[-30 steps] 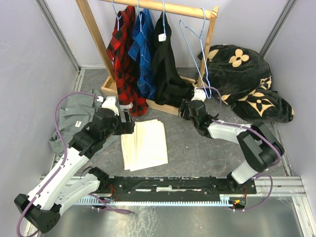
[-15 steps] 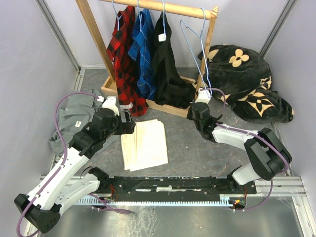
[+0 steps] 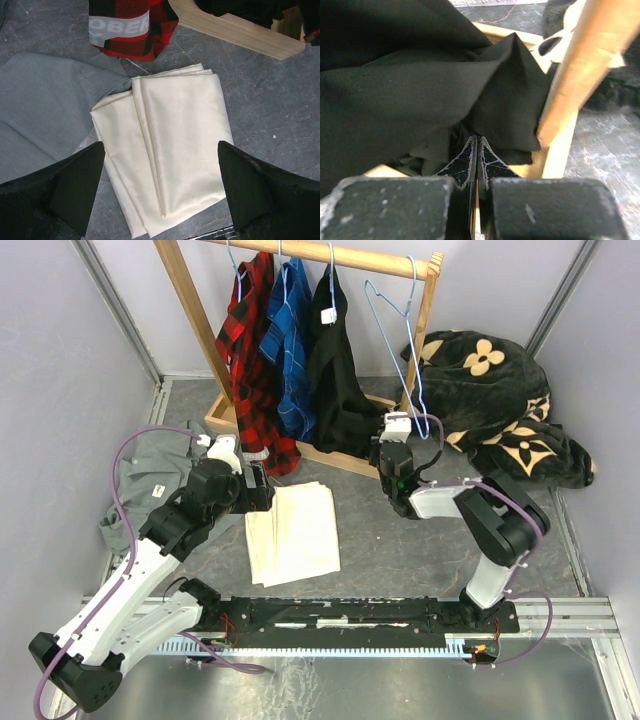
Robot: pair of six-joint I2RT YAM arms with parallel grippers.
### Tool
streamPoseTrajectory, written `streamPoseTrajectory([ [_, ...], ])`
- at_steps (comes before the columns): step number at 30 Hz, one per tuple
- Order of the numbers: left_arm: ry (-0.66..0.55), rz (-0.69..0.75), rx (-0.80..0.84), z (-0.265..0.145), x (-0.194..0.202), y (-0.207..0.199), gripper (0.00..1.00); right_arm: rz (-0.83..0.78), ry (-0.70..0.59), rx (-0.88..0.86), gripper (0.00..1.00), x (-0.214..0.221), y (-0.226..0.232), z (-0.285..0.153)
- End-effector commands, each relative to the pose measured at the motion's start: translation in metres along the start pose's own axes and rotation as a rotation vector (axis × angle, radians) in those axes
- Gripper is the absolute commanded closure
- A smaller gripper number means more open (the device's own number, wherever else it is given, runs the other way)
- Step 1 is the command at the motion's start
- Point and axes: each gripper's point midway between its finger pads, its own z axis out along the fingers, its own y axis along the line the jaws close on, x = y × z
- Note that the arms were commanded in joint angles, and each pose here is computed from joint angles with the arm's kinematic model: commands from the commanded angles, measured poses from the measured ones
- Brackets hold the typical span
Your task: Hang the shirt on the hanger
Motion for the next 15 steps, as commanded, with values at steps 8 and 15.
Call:
streamPoseTrajectory([
  [8,-0.033,0.024,0.016,0.001,-0.009,-0.003,0.0,-0.017,-0.159,-0.185,0.99,-0.047,0.075,0.058],
  [15,-0.028,0.026,0.012,0.003,-0.008,-0.002,0.0,-0.061,-0.121,-0.332,0.99,-0.041,0.138,0.07],
])
